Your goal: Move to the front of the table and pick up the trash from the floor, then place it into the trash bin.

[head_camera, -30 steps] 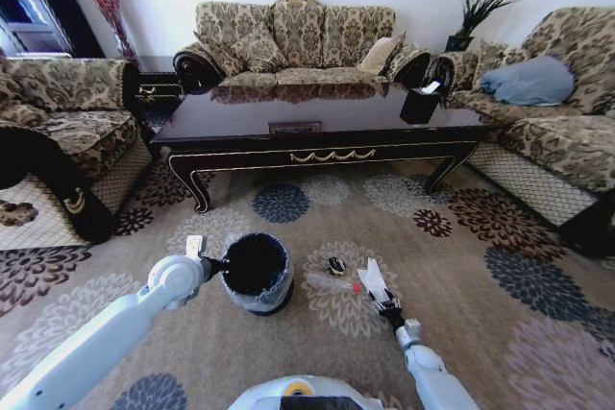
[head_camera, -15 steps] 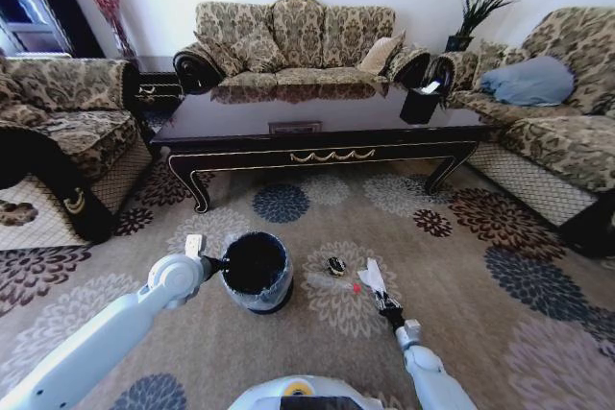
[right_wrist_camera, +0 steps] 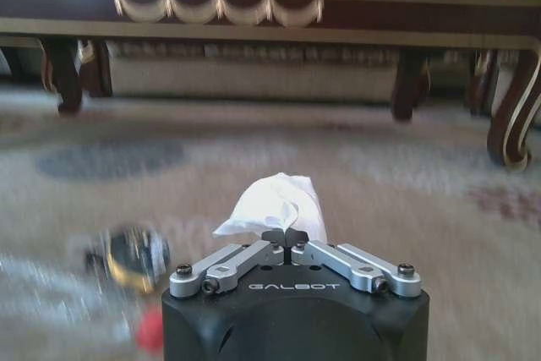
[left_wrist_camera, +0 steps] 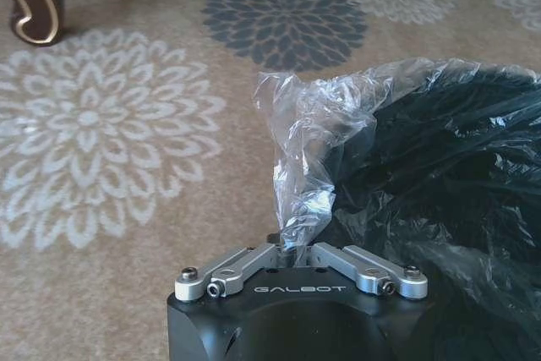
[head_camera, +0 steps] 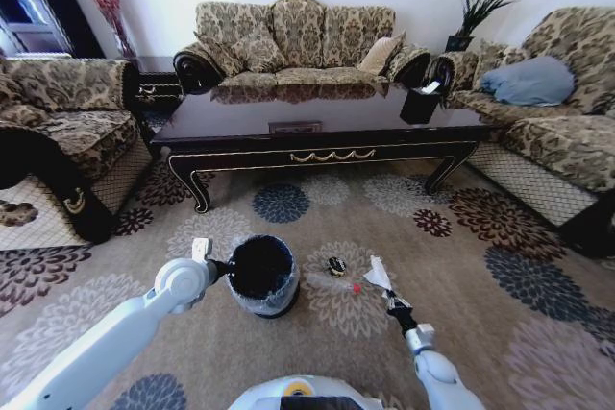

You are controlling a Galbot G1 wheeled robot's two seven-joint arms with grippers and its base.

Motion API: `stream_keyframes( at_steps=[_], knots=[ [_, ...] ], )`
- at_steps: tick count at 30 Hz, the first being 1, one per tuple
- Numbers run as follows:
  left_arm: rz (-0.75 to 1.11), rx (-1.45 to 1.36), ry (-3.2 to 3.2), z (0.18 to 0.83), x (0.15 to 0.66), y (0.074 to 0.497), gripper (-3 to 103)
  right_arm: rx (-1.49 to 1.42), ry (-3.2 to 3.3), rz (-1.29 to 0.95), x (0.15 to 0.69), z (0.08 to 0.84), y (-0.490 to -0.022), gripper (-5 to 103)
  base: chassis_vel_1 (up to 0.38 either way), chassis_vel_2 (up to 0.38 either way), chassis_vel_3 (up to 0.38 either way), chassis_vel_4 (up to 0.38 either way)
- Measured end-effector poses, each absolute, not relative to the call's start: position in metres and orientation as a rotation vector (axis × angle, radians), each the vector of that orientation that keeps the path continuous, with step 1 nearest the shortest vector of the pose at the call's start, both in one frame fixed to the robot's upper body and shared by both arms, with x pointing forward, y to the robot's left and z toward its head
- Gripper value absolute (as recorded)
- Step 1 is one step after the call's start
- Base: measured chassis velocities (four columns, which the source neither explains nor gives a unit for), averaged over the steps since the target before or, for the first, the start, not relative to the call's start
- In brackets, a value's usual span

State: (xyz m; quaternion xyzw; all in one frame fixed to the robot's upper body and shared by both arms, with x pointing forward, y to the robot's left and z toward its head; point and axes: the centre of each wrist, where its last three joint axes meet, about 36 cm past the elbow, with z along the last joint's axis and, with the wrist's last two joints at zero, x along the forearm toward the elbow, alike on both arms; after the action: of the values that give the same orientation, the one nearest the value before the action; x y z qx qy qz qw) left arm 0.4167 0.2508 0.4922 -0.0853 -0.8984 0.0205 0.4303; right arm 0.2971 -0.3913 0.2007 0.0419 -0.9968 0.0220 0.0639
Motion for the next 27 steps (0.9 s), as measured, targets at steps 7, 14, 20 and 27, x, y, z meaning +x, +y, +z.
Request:
stream_keyframes(
  at_steps=[7,14,20,27],
  knots=[
    [0.044,-0.299,-2.246,0.493,0.424,0.222,0,0.21,-3.158,0.064,0.266,0.282,-0.378,0,0.0,0.0,0.0,0.0],
    [0.031,-0.406,-2.22,0.485,0.435,0.176,0,0.344,-3.232,0.057,0.229,0.346,-0.347,0,0.0,0.0,0.0,0.0],
    [-0.012,-0.533,-2.171,0.476,0.451,0.111,0,0.473,-3.283,0.083,0.207,0.393,-0.313,0,0.0,0.0,0.0,0.0],
    [-0.053,-0.585,-2.145,0.477,0.457,0.08,0,0.571,-3.291,0.105,0.2,0.415,-0.291,0,0.0,0.0,0.0,0.0]
  ],
)
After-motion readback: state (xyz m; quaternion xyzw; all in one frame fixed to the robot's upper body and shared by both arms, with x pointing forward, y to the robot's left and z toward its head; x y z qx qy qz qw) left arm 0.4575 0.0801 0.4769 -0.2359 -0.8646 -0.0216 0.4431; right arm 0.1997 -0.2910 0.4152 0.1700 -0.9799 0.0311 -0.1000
